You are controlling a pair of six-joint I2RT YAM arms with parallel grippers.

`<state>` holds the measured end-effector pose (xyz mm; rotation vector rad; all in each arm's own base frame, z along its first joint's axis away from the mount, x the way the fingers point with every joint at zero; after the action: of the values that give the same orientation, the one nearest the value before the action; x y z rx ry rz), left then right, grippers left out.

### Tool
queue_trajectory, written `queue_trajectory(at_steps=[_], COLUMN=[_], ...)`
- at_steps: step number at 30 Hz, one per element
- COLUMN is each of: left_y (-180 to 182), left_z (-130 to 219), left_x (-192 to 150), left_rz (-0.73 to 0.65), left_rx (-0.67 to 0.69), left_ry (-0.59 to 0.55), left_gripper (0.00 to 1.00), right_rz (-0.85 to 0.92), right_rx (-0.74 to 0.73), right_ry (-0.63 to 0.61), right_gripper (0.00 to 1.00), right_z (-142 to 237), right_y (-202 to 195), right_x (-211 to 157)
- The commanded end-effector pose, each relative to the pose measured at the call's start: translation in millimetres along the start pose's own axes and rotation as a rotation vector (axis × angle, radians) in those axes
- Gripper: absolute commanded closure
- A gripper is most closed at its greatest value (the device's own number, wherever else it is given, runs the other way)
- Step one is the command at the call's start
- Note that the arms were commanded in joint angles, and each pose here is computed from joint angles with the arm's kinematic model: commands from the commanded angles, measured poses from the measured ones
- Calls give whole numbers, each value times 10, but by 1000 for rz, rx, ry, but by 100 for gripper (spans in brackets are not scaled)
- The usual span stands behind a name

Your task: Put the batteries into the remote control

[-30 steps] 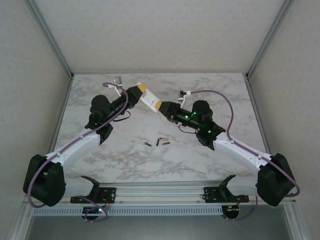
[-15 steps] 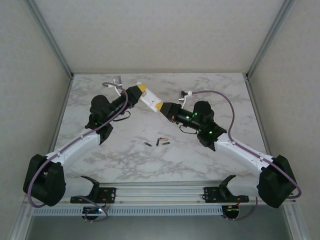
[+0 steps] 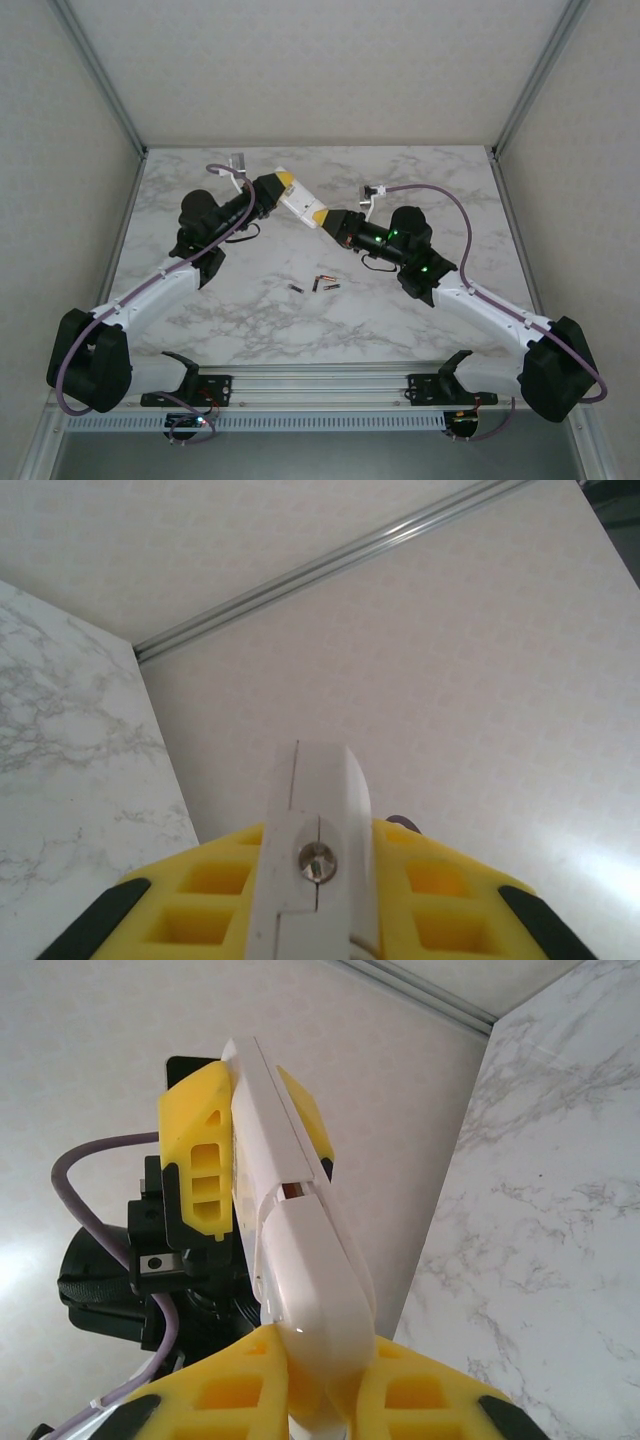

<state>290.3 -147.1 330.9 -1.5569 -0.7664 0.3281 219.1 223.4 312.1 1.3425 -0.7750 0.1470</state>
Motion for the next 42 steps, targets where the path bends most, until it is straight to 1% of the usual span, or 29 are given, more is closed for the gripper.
queue_trajectory(at_steps=[1,6,11,17,22,24,27,28,31,32,36,38,42], left_y=[-141,-105,57,214,309,342,386,395,419,425,466,531,670], left_z=[154,164,138,104,44,49,28,15,-56,-83,-177,-221,-277], left_x=[326,367,399,461,422,394,297,251,43,-30,-314,-433,-561], left_rz=[-68,-83,-85,-81,-56,-58,-66,-69,-86,-91,-94,-90,-71], left_rx=[-73,-48,5,39,36,56,102,114,151,163,177,188,212], left_ry=[-192,-194,-195,-176,-125,-126,-122,-117,-89,-82,-44,-21,13], left_gripper=[100,100,100,100,100,100,100,100,100,100,100,100,100], right_rz=[9,15,7,0,-25,-38,-75,-107,-199,-217,-218,-243,-313], right_rx=[-109,-139,-174,-248,-310,-382,-591,-637,-613,-608,-632,-693,-771], right_ry=[16,10,16,29,22,9,11,9,4,25,39,31,13], right_gripper=[87,87,89,89,95,97,96,96,95,94,93,93,91], right_z=[133,220,285,473,629,712,897,950,1026,1046,1060,1125,1288], right_y=[-215,-267,-352,-520,-661,-721,-956,-1070,-1391,-1495,-1716,-1857,-2041], right_x=[-85,-109,-136,-243,-298,-298,-352,-383,-462,-542,-693,-789,-992])
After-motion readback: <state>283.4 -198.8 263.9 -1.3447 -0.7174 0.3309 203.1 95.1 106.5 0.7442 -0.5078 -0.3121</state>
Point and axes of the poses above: each hand's point on the last joint's axis, 136 mm out from that joint toward the fingers, its own z axis back along the fingers, its own y axis along the line the jaws close on, x = y × z, the point moved 10 cm from there along z, back along the fingers, and after that the axes turned 11 degrees about z, right-handed, at the moved point
